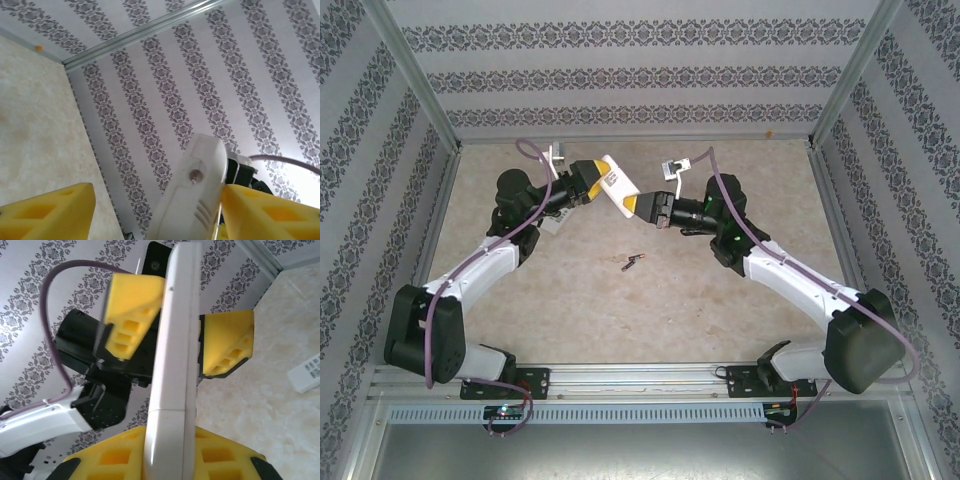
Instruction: Load the batteries into the remote control
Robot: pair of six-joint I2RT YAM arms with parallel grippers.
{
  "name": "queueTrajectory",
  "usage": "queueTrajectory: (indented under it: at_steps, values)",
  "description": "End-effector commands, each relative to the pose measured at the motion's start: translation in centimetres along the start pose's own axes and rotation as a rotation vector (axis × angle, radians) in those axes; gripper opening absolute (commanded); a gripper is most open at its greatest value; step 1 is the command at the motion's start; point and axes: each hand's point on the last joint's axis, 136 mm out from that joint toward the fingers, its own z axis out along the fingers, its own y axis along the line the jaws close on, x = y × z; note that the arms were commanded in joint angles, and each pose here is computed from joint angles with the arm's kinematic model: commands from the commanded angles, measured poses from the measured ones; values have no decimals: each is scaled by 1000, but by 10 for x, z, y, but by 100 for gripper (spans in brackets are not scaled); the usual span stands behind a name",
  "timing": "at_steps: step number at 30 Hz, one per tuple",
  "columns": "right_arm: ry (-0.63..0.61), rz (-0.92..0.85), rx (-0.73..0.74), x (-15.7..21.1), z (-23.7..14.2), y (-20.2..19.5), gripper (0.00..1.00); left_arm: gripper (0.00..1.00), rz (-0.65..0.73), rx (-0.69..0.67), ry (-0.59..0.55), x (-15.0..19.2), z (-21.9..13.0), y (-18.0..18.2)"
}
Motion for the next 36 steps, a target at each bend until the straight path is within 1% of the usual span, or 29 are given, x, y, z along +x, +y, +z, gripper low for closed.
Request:
queueTrajectory:
  at_steps: [1, 2, 3, 5, 7, 8, 9, 11, 13, 15, 17, 19, 21, 24, 25, 29, 31, 32, 34, 36]
  values:
    - [-3, 0, -99, -11, 9, 29, 14, 54, 83, 150, 29, 4, -3, -43]
    - [0, 9, -98, -11, 12, 28, 15, 48, 82, 136, 37, 7, -1, -39]
    - [3, 16, -98, -11, 15, 27, 16, 44, 81, 128, 44, 10, -1, -37]
    - [2, 28, -85, -11, 19, 22, 17, 38, 82, 130, 55, 17, 0, -37]
    - [-2, 42, -74, -10, 23, 16, 17, 35, 88, 146, 61, 20, 1, -41]
    - [-3, 52, -70, -10, 25, 14, 18, 31, 92, 152, 62, 21, 1, -42]
    - [-4, 61, -64, -9, 26, 11, 23, 27, 97, 153, 60, 20, 1, -42]
    - [-10, 91, -47, -8, 29, 5, 35, 19, 125, 153, 47, 19, 0, -42]
    - [-31, 127, -8, -6, 30, -5, 39, 16, 158, 154, 30, 17, 0, -44]
    - [-53, 160, 44, 0, 30, -18, 38, 14, 186, 149, 13, 14, -1, -45]
    - [-61, 164, 113, 8, 28, -33, 32, 11, 215, 145, -12, 12, -3, -47]
    - [-80, 174, 152, 14, 23, -47, 29, 9, 233, 138, -41, 9, -5, -50]
    - [-91, 182, 184, 23, 15, -61, 29, 7, 249, 129, -69, 5, -9, -54]
    - [-109, 190, 258, 35, -3, -86, 36, 5, 258, 108, -92, 2, -12, -59]
    - [-112, 186, 275, 39, -6, -90, 36, 5, 256, 103, -88, 2, -12, -60]
    - [-82, 149, 242, 44, -4, -85, 29, 5, 238, 137, -93, 2, -14, -67]
    - [-63, 141, 215, 44, 2, -78, 27, 5, 233, 153, -88, 3, -14, -70]
    - [-52, 143, 203, 44, 4, -76, 30, 5, 235, 154, -88, 3, -14, -70]
    - [-35, 150, 190, 47, 4, -74, 38, 5, 241, 132, -90, 3, -15, -68]
    - [-39, 157, 200, 51, 0, -77, 37, 5, 252, 114, -92, 3, -16, -68]
